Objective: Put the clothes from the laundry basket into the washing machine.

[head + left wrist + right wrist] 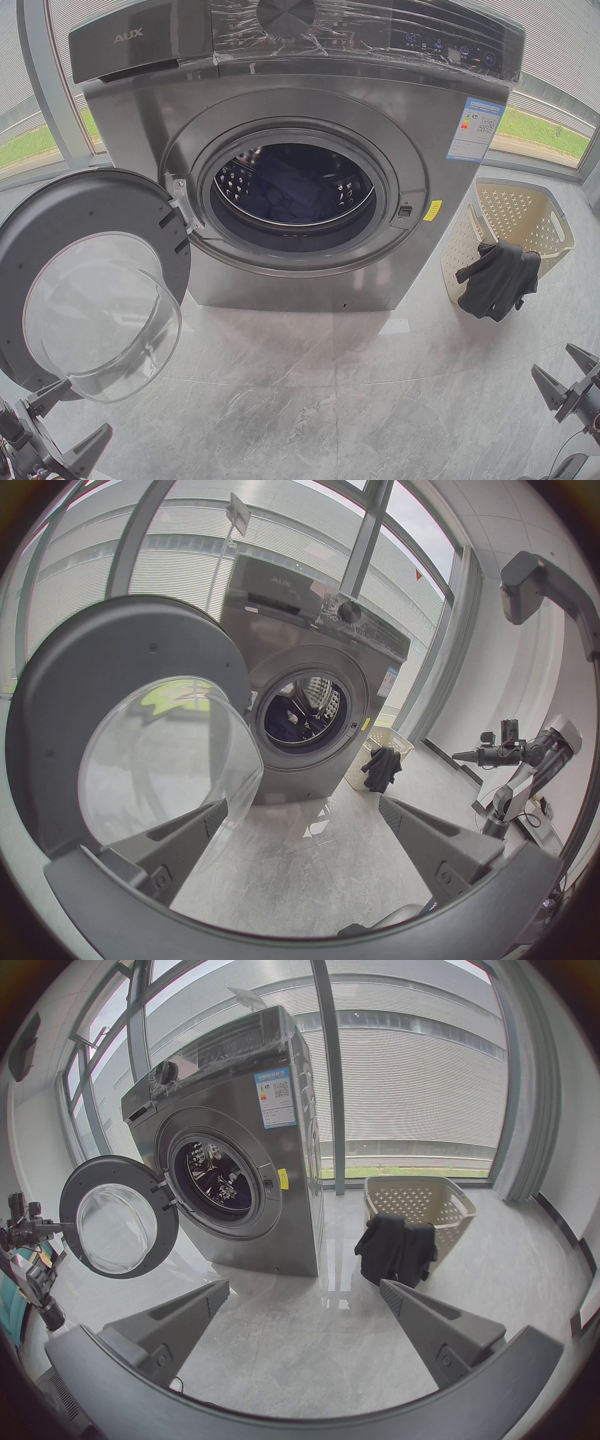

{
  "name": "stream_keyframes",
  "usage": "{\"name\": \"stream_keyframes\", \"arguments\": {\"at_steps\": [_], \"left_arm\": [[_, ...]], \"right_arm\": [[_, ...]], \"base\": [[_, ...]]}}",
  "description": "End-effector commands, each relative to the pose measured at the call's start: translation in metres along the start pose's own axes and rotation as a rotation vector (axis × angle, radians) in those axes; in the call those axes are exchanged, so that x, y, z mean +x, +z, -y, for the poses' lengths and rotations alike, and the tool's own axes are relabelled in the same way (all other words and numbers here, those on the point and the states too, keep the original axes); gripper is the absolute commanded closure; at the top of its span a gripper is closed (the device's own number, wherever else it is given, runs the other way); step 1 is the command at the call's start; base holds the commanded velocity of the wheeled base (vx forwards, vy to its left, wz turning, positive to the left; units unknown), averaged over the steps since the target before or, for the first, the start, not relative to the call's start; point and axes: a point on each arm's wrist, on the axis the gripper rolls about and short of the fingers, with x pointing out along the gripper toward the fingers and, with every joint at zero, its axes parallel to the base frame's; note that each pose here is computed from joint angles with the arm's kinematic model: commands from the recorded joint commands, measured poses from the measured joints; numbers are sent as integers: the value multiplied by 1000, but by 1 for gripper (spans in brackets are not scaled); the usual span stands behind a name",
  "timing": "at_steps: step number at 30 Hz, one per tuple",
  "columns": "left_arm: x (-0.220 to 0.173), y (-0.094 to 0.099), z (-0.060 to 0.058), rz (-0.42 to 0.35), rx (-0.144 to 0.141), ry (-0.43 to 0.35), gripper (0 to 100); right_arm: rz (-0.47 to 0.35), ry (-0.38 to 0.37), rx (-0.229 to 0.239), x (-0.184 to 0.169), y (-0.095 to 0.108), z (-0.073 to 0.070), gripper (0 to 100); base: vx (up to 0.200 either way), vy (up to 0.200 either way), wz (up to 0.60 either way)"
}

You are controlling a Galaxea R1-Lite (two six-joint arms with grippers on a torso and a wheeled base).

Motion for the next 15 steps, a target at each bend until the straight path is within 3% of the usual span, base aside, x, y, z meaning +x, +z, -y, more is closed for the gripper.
{"name": "stream_keyframes", "arguments": {"at_steps": [1,4,11,15], "left_arm": [[-27,-15,-1,111,-10,55,0],[-30,-19,-2,112,-7,75,0],[-38,-35,-1,84,1,168,0],[-38,-39,-1,56,16,189,0]], "right_arm": [[126,-57,27,-34,-13,7,0],[132,-80,27,-39,-17,8,0],[125,-116,31,-62,-49,11,0],[127,-130,42,-63,-51,11,0]], "base": [[0,0,0],[0,0,0],[0,-200,0],[0,-200,0]]}}
